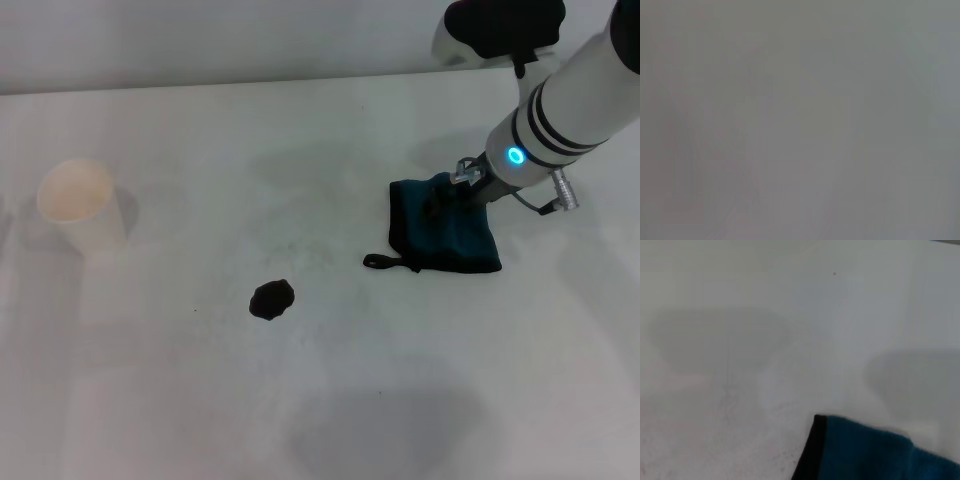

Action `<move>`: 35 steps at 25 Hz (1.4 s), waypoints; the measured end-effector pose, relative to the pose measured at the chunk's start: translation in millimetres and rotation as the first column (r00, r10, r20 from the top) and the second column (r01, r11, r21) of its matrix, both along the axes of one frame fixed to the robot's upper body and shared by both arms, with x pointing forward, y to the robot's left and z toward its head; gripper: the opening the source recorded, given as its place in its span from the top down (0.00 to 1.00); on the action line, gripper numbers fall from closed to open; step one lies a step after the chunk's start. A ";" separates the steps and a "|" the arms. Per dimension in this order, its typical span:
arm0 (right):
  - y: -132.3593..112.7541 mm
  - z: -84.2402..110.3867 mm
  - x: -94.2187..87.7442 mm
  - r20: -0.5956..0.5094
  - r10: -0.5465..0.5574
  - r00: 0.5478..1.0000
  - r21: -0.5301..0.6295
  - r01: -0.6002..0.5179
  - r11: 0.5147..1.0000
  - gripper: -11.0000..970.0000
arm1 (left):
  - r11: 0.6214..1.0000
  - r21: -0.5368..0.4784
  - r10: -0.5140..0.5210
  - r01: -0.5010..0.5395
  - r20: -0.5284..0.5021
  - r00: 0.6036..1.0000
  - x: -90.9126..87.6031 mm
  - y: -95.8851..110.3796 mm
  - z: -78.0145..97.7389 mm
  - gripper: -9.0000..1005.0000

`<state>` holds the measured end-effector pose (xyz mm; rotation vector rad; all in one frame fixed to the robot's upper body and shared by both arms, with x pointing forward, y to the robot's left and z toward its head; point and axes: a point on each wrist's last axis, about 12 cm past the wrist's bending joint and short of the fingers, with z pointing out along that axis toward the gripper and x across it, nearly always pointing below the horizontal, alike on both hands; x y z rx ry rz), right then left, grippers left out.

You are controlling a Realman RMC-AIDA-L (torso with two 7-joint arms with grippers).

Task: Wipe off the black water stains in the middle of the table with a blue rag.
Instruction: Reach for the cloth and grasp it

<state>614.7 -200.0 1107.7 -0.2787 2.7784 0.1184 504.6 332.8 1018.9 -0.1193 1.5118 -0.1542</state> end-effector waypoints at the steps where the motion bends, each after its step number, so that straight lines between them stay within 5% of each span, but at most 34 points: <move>1: 0.3 -0.5 0.0 0.000 0.000 1.000 0.000 0.000 1.000 0.33 | 1.000 0.002 -0.003 0.003 0.001 1.000 0.3 0.1 0.4 0.13; 12: 2.4 -5.1 0.5 -0.010 0.017 1.000 0.006 -0.017 1.000 0.50 | 0.999 -0.045 -0.004 0.004 0.004 1.000 0.7 1.6 1.4 0.13; 23: 3.5 -4.8 2.5 -0.005 0.047 0.999 -0.007 -0.047 0.999 0.51 | 0.999 -0.048 -0.006 0.007 0.006 1.000 1.6 0.1 1.7 0.13; 35: 2.6 -3.5 4.9 0.002 0.053 0.999 -0.025 -0.053 0.998 0.94 | 0.999 -0.052 0.001 -0.001 0.007 1.000 2.2 0.7 1.9 0.13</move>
